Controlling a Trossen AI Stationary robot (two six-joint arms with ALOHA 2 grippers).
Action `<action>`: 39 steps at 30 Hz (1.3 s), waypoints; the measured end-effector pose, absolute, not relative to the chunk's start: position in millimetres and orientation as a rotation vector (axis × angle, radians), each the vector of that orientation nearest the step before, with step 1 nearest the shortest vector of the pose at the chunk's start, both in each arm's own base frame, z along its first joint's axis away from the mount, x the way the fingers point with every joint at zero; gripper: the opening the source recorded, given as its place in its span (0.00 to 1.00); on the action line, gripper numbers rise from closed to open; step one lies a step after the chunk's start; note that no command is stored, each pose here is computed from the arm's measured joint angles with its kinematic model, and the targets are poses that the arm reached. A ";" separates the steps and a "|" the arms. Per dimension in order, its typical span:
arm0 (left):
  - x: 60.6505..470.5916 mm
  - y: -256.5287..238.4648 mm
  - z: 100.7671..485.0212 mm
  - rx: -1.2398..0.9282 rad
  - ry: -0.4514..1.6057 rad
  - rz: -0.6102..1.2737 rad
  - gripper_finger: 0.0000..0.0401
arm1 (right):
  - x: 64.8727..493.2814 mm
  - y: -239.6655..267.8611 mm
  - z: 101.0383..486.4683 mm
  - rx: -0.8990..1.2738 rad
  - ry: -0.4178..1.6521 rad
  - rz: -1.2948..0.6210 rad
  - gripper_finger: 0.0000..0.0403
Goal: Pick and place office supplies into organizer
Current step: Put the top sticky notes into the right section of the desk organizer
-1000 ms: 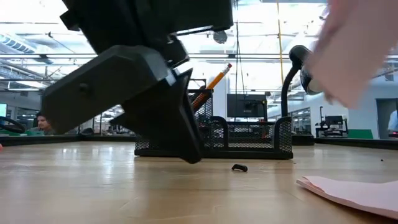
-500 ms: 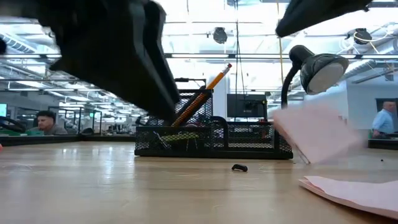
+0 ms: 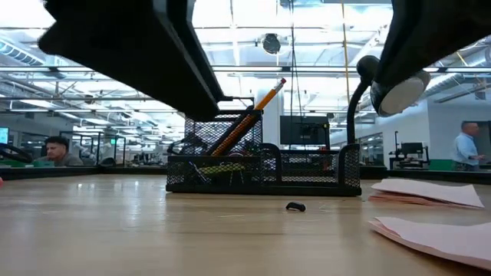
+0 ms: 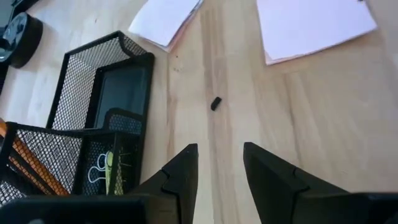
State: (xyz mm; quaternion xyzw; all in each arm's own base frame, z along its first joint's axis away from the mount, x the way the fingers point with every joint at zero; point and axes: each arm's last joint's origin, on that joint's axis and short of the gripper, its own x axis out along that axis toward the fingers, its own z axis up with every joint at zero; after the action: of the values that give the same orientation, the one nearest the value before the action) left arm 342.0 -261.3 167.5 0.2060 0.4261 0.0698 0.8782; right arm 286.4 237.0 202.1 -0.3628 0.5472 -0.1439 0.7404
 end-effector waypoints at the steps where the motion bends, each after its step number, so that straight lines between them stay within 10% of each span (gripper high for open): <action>1: 343.1 -260.2 167.5 0.427 0.888 0.148 0.34 | 285.3 237.3 202.0 -0.782 1.208 -0.319 0.09; 17: 359.5 -254.5 169.9 0.300 0.876 0.061 0.34 | 274.6 242.7 192.4 -0.714 1.341 -0.221 0.58; 39: 390.6 -279.0 147.2 0.158 0.662 -0.181 0.34 | 242.3 287.7 142.0 -0.773 1.129 0.091 0.56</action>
State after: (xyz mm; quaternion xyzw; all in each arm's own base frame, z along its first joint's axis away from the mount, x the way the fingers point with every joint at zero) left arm 390.6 -279.0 147.2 0.0775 0.3240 -0.0886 0.9387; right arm 242.3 287.7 142.0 -0.3570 0.5211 0.0422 0.7741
